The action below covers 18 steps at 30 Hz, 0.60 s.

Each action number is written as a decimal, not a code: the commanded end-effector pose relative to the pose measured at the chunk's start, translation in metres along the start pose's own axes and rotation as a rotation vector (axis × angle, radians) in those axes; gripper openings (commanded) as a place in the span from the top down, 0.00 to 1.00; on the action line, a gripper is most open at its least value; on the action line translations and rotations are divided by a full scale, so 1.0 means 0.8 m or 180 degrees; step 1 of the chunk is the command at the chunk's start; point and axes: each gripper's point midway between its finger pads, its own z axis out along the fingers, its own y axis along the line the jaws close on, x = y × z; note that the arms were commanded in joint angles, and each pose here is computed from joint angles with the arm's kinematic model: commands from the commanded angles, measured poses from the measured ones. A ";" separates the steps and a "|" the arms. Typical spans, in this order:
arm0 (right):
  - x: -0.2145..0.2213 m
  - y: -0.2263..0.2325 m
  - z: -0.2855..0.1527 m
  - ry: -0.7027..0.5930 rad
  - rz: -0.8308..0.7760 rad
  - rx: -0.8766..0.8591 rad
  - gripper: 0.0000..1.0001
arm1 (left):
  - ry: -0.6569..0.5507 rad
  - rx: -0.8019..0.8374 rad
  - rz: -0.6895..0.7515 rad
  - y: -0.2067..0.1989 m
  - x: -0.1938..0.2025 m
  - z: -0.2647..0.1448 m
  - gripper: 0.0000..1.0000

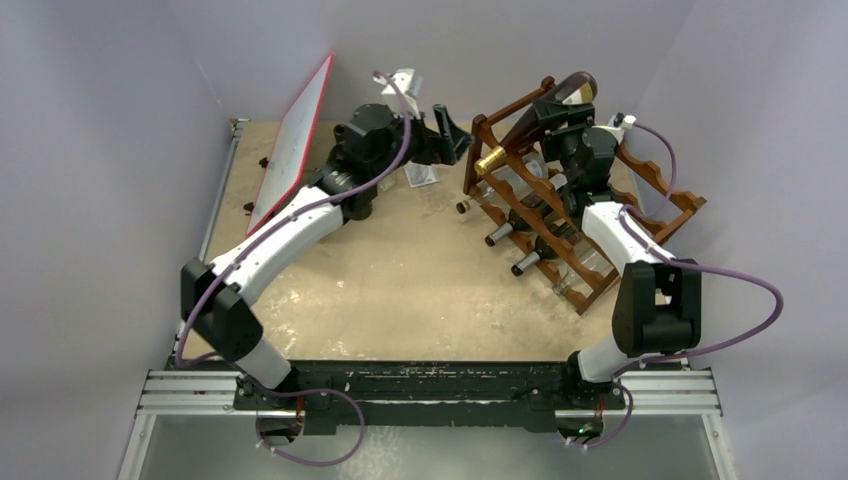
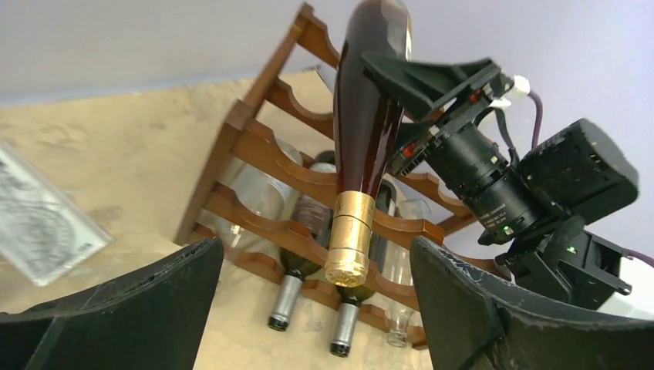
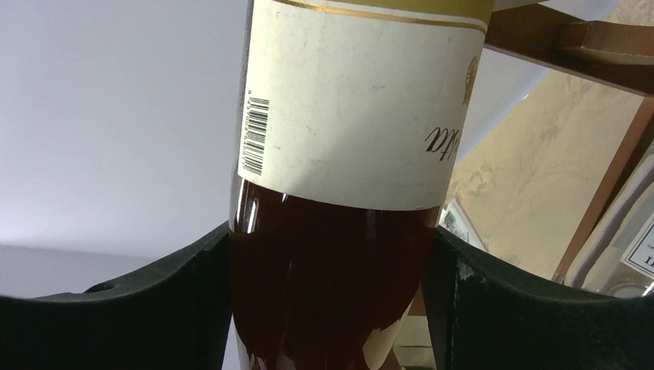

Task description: Take the wine bottle off the wine rack

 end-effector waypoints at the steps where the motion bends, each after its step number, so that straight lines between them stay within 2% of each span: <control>1: -0.063 0.211 -0.071 -0.0429 0.0090 -0.1705 0.79 | 0.0103 0.0382 -0.0145 -0.047 0.003 0.025 0.12; 5: -0.057 0.217 -0.075 -0.0330 0.0065 -0.1770 0.80 | 0.0287 0.0567 -0.0144 -0.068 0.028 0.044 0.14; 11: -0.050 0.229 -0.087 -0.0224 -0.0035 -0.1873 0.80 | 0.0508 0.0743 -0.0099 -0.084 0.054 0.062 0.10; 15: -0.053 0.238 -0.096 -0.0243 -0.0051 -0.1939 0.80 | 0.0756 0.0761 -0.0085 -0.093 0.075 0.080 0.21; 18: -0.052 0.247 -0.104 -0.0210 -0.0049 -0.1994 0.80 | 0.0877 0.0740 0.0011 -0.095 0.096 0.082 0.22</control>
